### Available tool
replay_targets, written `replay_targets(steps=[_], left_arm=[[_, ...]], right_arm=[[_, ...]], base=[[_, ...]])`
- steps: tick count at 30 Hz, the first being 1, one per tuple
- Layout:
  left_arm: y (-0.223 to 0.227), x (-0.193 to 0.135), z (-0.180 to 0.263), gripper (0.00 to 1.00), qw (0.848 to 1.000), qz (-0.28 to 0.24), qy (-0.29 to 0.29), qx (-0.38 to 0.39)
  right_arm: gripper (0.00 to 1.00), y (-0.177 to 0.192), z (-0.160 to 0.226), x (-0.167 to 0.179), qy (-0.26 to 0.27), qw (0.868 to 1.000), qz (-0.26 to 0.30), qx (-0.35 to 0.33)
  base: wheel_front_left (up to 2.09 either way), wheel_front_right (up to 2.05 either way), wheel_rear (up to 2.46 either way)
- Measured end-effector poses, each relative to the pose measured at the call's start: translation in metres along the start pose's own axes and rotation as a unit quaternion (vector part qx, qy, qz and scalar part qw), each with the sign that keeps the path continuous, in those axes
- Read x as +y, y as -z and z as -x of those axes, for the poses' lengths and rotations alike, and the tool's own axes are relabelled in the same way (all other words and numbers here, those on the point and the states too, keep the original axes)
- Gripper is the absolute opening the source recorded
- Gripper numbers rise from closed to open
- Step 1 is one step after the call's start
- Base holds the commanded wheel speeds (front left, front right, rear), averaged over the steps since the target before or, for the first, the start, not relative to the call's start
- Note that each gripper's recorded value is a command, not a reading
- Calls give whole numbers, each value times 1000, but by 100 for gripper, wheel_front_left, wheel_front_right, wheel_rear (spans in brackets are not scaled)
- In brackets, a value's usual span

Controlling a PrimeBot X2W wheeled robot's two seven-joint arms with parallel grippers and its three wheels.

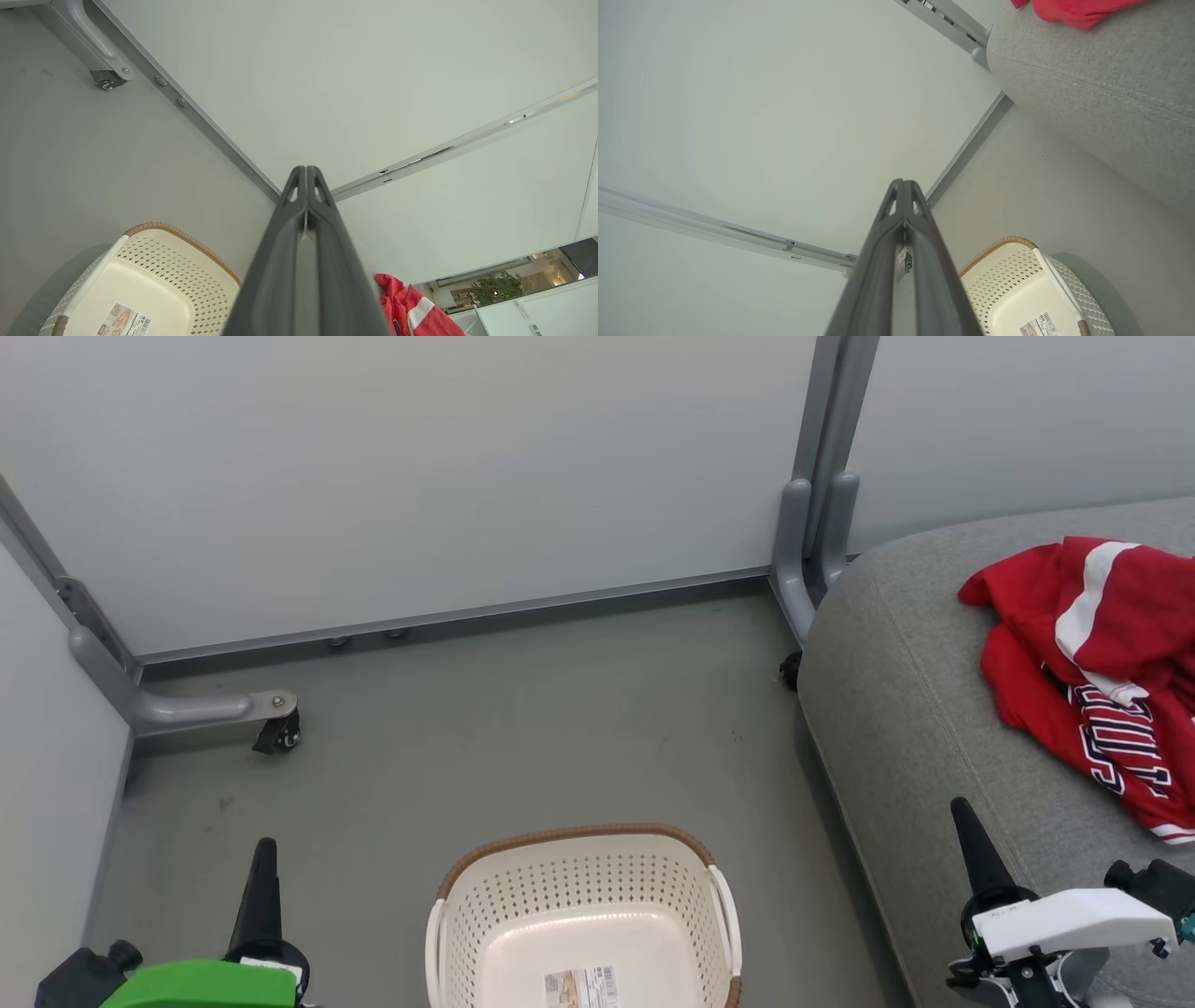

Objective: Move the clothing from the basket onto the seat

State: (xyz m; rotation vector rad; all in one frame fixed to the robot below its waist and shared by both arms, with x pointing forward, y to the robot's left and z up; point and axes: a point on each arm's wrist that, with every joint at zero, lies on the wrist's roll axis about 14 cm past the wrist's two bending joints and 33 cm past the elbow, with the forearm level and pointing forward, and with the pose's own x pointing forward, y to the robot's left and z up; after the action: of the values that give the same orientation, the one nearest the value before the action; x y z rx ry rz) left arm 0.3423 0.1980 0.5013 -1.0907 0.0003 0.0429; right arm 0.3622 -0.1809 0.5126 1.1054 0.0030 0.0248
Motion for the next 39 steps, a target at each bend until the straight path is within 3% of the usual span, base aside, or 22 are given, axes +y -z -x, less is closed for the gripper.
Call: replay_targets(steps=[39], left_arm=[[-4, -6, -30, 0, 985, 172, 6, 11]], right_arm=[[0, -12, -16, -7, 8, 986, -166, -6]], base=[[0, 0, 0]])
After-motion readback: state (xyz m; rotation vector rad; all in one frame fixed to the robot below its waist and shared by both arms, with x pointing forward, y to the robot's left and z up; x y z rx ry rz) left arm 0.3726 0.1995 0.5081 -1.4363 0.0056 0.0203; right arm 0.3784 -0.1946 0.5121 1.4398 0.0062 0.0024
